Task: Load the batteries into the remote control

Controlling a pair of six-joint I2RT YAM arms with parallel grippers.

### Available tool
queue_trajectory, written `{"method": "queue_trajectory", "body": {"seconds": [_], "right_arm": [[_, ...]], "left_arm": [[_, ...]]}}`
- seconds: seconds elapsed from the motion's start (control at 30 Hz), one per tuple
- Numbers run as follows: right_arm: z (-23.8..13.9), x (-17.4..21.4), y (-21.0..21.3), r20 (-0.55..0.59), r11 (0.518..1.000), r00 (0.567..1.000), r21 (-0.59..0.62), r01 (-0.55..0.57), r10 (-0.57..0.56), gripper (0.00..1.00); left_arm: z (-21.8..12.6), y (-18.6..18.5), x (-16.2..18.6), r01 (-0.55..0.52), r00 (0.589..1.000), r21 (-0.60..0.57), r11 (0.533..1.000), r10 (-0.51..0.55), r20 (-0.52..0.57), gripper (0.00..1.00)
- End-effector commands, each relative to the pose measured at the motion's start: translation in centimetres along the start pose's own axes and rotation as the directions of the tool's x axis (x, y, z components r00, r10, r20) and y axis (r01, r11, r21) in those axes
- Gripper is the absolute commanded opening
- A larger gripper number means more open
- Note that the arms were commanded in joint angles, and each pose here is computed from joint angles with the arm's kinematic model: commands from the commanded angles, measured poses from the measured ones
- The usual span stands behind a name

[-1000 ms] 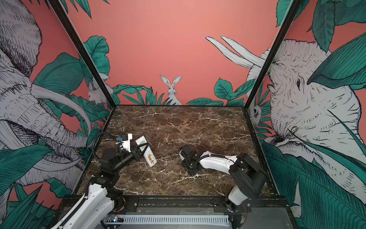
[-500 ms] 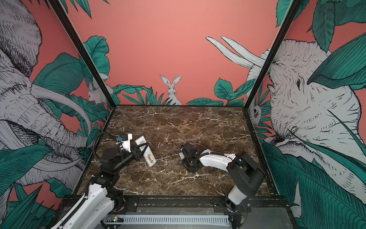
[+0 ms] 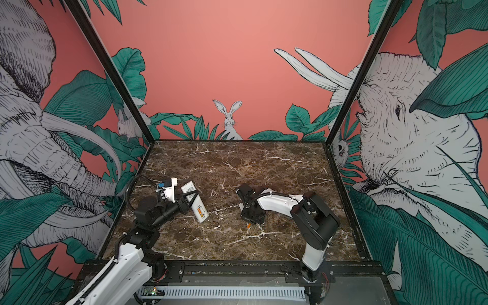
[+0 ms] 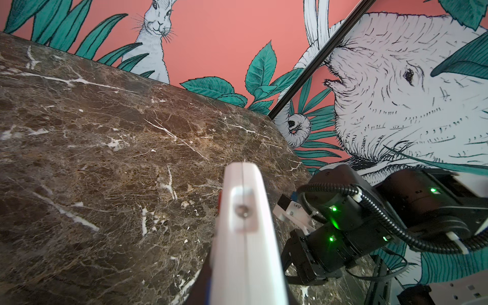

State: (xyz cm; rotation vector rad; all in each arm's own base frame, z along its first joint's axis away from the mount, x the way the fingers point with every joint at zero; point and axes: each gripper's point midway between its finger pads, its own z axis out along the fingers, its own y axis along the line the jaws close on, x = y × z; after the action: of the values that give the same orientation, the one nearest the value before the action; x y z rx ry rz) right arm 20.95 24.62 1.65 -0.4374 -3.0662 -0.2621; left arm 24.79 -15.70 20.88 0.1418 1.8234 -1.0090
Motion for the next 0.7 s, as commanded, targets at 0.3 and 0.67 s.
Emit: {"method": "queue_trajectory", "body": {"seconds": [0.3, 0.67], "right_arm": [[2.0, 1.1, -1.4, -0.087, 0.818, 0.839, 0.186, 0.544, -0.538, 0.08], [2.5, 2.5, -1.7, -0.049, 0.744, 0.771, 0.226, 0.628, -0.635, 0.16]], "left_arm": [[0.3, -2.1, 0.4, 0.042, 0.996, 0.101, 0.994, -0.034, -0.079, 0.00], [-0.6, -1.4, 2.0, 0.101, 0.992, 0.071, 0.992, -0.095, -0.089, 0.00]]}}
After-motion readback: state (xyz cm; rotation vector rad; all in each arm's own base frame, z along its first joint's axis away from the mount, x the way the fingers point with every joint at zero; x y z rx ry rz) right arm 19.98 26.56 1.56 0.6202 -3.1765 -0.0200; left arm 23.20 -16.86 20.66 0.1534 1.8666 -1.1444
